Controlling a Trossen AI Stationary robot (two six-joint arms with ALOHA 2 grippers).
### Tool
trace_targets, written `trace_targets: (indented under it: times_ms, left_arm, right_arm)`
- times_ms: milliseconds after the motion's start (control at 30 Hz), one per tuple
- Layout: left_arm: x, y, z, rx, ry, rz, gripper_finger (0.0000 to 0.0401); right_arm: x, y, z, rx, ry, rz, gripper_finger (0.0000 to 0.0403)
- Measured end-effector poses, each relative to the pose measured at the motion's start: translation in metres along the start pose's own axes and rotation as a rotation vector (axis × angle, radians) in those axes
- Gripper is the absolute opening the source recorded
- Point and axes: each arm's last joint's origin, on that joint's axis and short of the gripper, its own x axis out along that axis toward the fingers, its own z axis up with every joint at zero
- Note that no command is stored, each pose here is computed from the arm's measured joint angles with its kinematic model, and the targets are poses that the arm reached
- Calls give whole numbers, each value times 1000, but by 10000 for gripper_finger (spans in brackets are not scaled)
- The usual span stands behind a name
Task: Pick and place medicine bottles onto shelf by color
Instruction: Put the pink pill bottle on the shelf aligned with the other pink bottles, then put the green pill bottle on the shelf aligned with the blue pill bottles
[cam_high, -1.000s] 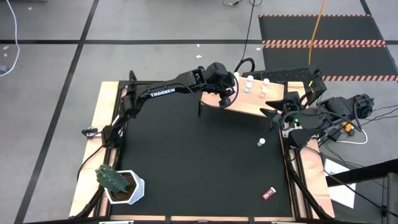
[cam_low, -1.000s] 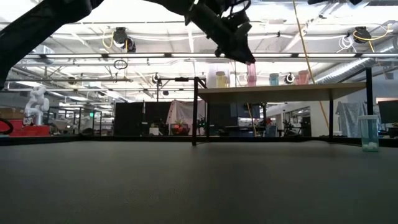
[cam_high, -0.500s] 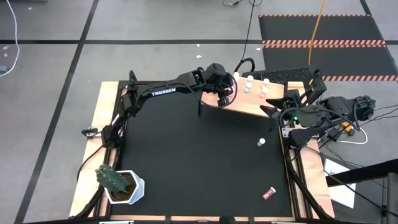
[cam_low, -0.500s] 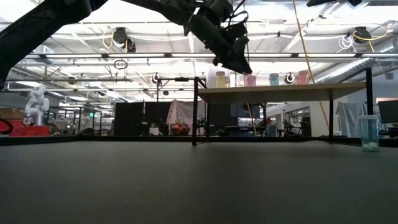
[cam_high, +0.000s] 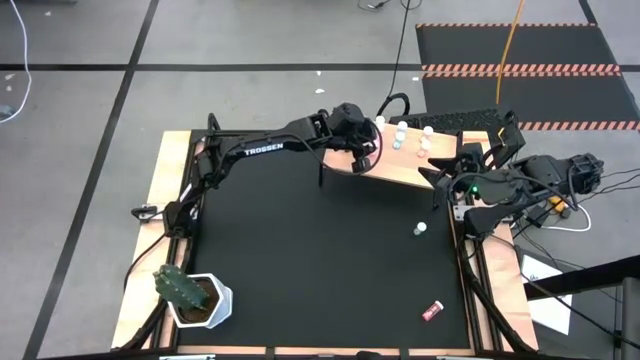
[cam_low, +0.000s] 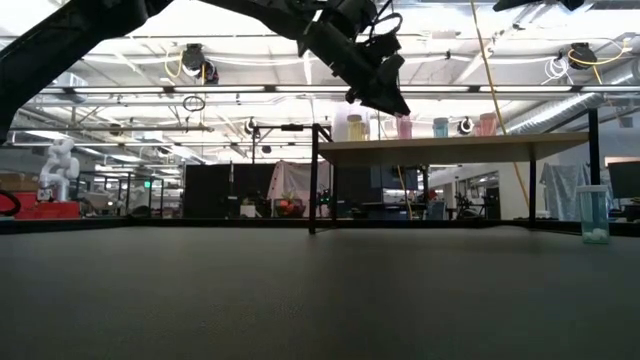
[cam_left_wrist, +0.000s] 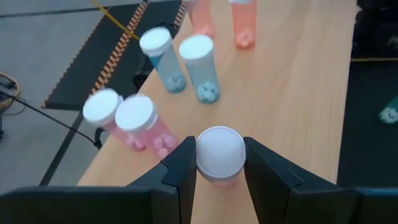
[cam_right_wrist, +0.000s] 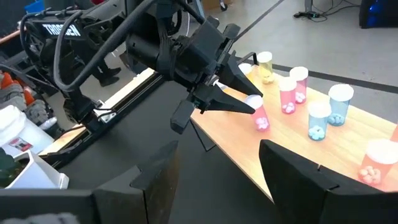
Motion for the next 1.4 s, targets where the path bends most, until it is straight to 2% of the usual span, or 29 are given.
trace_targets:
  times_ms: [600, 700, 1000, 1167, 1267, 1400]
  left_arm:
    - [0, -1, 0, 8, -2, -21, 123]
    - [0, 0, 0, 4, -4, -19, 143]
    - [0, 0, 1, 1, -14, -15, 244]
    - [-3, 1, 4, 1, -14, -10, 280]
    - [-17, 3, 13, 7, -31, -3, 297]
    - [-52, 8, 32, 31, -79, 26, 312]
  right_arm:
    - [2, 5, 0, 17, 15, 28, 215]
    - [3, 6, 0, 17, 15, 28, 215]
    - [3, 6, 0, 19, 14, 30, 215]
    - [3, 6, 0, 9, 14, 30, 215]
    - [3, 5, -1, -27, 16, 24, 215]
    - [4, 0, -4, -63, 37, -22, 215]
